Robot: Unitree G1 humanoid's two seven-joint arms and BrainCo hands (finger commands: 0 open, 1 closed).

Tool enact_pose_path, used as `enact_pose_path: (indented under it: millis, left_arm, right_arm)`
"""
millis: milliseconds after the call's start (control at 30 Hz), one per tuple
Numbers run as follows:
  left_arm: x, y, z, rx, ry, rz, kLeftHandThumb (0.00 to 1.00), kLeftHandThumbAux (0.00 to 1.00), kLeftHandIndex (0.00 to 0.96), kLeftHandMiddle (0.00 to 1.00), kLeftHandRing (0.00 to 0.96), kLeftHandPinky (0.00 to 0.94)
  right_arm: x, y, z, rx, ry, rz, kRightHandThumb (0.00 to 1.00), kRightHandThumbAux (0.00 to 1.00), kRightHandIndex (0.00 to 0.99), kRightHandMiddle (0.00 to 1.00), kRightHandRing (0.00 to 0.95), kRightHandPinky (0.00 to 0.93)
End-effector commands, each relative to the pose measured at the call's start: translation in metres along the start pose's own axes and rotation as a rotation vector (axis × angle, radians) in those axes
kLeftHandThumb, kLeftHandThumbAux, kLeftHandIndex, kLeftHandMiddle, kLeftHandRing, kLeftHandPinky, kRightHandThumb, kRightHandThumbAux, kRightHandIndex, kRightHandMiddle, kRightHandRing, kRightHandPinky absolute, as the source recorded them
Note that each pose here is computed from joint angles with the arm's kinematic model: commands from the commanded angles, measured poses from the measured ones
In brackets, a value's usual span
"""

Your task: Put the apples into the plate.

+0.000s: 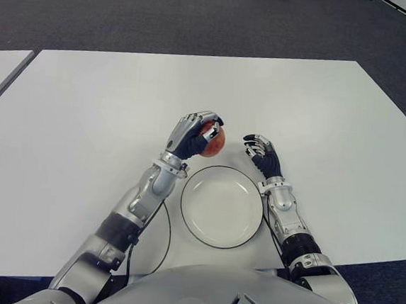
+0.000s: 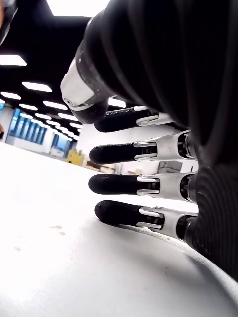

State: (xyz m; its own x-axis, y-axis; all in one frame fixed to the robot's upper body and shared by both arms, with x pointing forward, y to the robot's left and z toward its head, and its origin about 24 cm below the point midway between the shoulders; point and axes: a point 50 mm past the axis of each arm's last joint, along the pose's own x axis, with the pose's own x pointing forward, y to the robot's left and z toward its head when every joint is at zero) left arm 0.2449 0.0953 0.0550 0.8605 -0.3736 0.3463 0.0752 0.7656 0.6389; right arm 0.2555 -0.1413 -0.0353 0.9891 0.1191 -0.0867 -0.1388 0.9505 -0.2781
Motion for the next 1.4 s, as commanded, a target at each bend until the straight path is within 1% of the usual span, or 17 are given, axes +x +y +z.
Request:
enact_pose_path:
  millis: [33,133,200,300,433,533,700,900,967,1033,1167,1233,1300,1367,1400]
  left_arm:
    - [0.003,0.014,0.012,-0.009,-0.068,0.043,0.722,0.698,0.444,0.871,0.881,0.878]
    - [0.007,0.022,0.017,-0.001,-0.101,0.075,0.723,0.699,0.443,0.871,0.880,0.877]
    - [0.008,0.024,0.019,0.000,-0.109,0.082,0.723,0.699,0.443,0.870,0.880,0.876]
    - [0.010,0.029,0.027,0.003,-0.142,0.101,0.723,0.699,0.443,0.870,0.879,0.876]
    - [0.007,0.031,0.039,-0.017,-0.202,0.103,0.724,0.699,0.443,0.871,0.879,0.877]
    - [0.005,0.030,0.045,-0.031,-0.219,0.093,0.724,0.699,0.443,0.872,0.879,0.878]
    - [-0.016,0.013,0.062,-0.090,-0.255,0.028,0.726,0.699,0.443,0.871,0.879,0.880]
    - [-0.019,0.009,0.063,-0.081,-0.295,-0.076,0.728,0.699,0.443,0.861,0.873,0.868]
    - [-0.020,0.008,0.061,-0.053,-0.300,-0.115,0.728,0.699,0.443,0.857,0.869,0.862]
    - [-0.022,0.004,0.054,-0.022,-0.283,-0.167,0.728,0.699,0.443,0.854,0.866,0.860]
    - [-0.026,-0.011,0.027,0.067,-0.222,-0.254,0.727,0.699,0.443,0.850,0.860,0.869]
    - [-0.026,-0.017,0.016,0.105,-0.204,-0.271,0.727,0.699,0.443,0.849,0.858,0.869]
    - [-0.022,-0.024,0.003,0.164,-0.178,-0.279,0.726,0.699,0.443,0.847,0.855,0.866]
    - [-0.020,-0.027,-0.003,0.209,-0.173,-0.270,0.726,0.699,0.443,0.845,0.853,0.866]
    - [-0.020,-0.027,-0.002,0.226,-0.183,-0.256,0.726,0.699,0.443,0.845,0.852,0.866]
  right_arm:
    - [-0.024,0.009,-0.034,-0.010,0.168,0.037,0.650,0.675,0.297,0.325,0.309,0.315]
    - [-0.024,0.009,-0.034,-0.016,0.164,0.040,0.648,0.682,0.295,0.328,0.310,0.315]
    - [-0.024,0.009,-0.034,-0.018,0.164,0.041,0.646,0.685,0.294,0.328,0.310,0.314]
    - [-0.024,0.009,-0.035,-0.018,0.163,0.044,0.643,0.687,0.294,0.327,0.309,0.318]
    - [-0.025,0.008,-0.036,-0.018,0.167,0.044,0.638,0.684,0.293,0.325,0.311,0.326]
    - [-0.024,0.008,-0.036,-0.018,0.167,0.042,0.635,0.682,0.293,0.325,0.315,0.331]
    - [-0.025,0.008,-0.036,-0.032,0.162,0.030,0.619,0.685,0.289,0.333,0.332,0.347]
    - [-0.025,0.010,-0.037,-0.060,0.135,0.043,0.594,0.695,0.286,0.340,0.339,0.338]
    - [-0.025,0.011,-0.038,-0.065,0.143,0.045,0.590,0.695,0.286,0.340,0.338,0.336]
    - [-0.024,0.011,-0.038,-0.064,0.151,0.044,0.587,0.694,0.285,0.341,0.338,0.336]
    - [-0.023,0.011,-0.039,-0.053,0.166,0.043,0.588,0.687,0.283,0.342,0.339,0.345]
    - [-0.023,0.011,-0.038,-0.048,0.166,0.042,0.588,0.685,0.281,0.342,0.340,0.347]
    - [-0.023,0.011,-0.037,-0.042,0.160,0.035,0.590,0.687,0.279,0.340,0.337,0.338]
    - [-0.024,0.010,-0.037,-0.040,0.154,0.028,0.593,0.691,0.279,0.339,0.334,0.332]
    - [-0.024,0.010,-0.037,-0.039,0.153,0.023,0.595,0.693,0.279,0.339,0.332,0.330]
